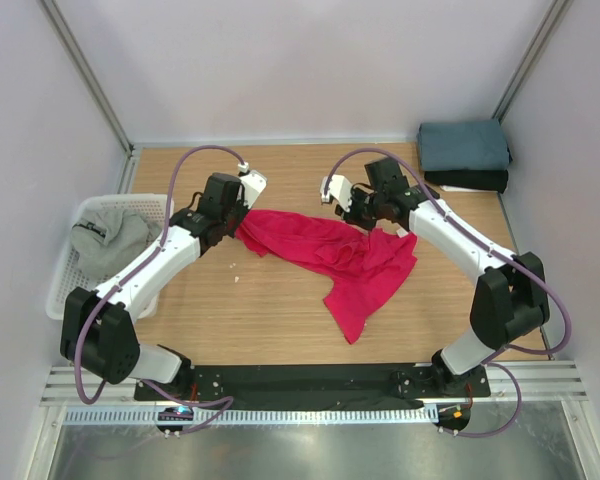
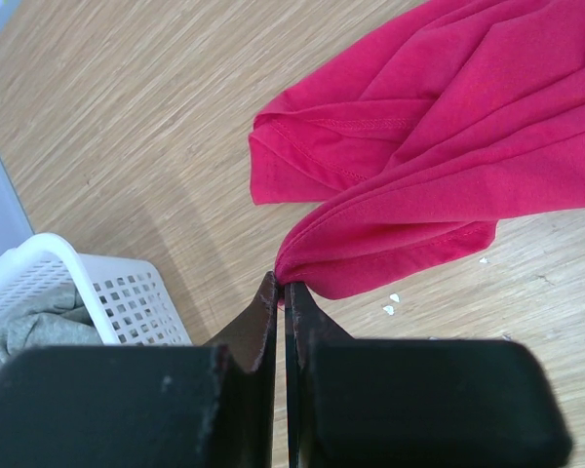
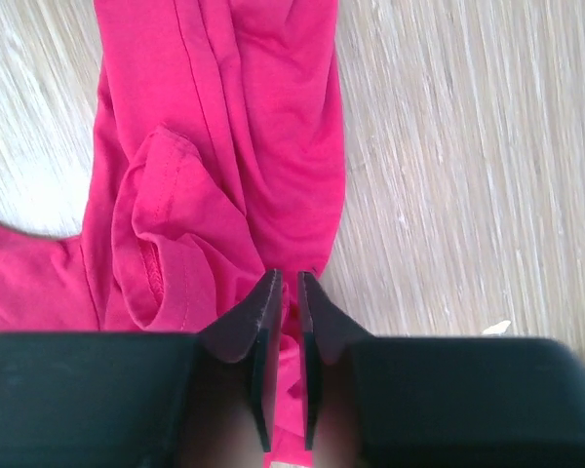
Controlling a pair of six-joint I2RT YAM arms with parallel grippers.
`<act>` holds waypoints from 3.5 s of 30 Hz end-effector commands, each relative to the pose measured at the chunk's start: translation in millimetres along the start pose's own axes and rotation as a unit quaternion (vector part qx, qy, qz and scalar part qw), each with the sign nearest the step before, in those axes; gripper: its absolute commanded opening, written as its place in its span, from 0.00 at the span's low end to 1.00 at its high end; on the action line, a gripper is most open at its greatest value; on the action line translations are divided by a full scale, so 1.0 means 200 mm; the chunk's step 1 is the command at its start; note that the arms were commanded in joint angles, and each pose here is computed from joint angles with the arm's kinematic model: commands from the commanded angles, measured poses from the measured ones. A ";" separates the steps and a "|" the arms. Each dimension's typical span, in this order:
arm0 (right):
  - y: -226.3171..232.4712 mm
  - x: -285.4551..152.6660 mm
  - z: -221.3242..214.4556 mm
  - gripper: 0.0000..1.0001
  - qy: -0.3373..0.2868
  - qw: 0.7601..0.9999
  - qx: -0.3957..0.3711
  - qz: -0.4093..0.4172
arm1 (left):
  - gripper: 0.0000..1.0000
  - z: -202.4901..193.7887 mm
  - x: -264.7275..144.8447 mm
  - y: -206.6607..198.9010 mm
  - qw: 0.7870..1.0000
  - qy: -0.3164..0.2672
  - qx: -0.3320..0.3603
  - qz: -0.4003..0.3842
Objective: Fold and stack the t-shirts
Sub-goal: Flatten the tshirt out
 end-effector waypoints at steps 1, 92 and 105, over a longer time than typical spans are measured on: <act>-0.06 -0.10 0.12 0.21 -0.025 0.999 0.007 -0.035 | 0.00 0.11 -0.06 0.06 0.999 -0.039 -0.021 0.012; 0.13 0.07 -0.09 0.02 0.030 0.988 -0.143 0.055 | 0.00 0.03 0.01 0.06 1.000 -0.011 -0.021 0.017; -0.81 -0.29 0.11 0.01 -0.062 0.904 0.169 -0.388 | 0.00 0.25 -0.10 0.40 0.987 -0.048 -0.004 0.154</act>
Point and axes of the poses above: each gripper's point midway between its finger pads, its own x axis out along the fingers, its own y axis along the line the jaws close on, z = x × y, the point moved 1 cm from there along -x, back along the fingers, and after that the axes turned 3 degrees about x, right-handed, at the moved point
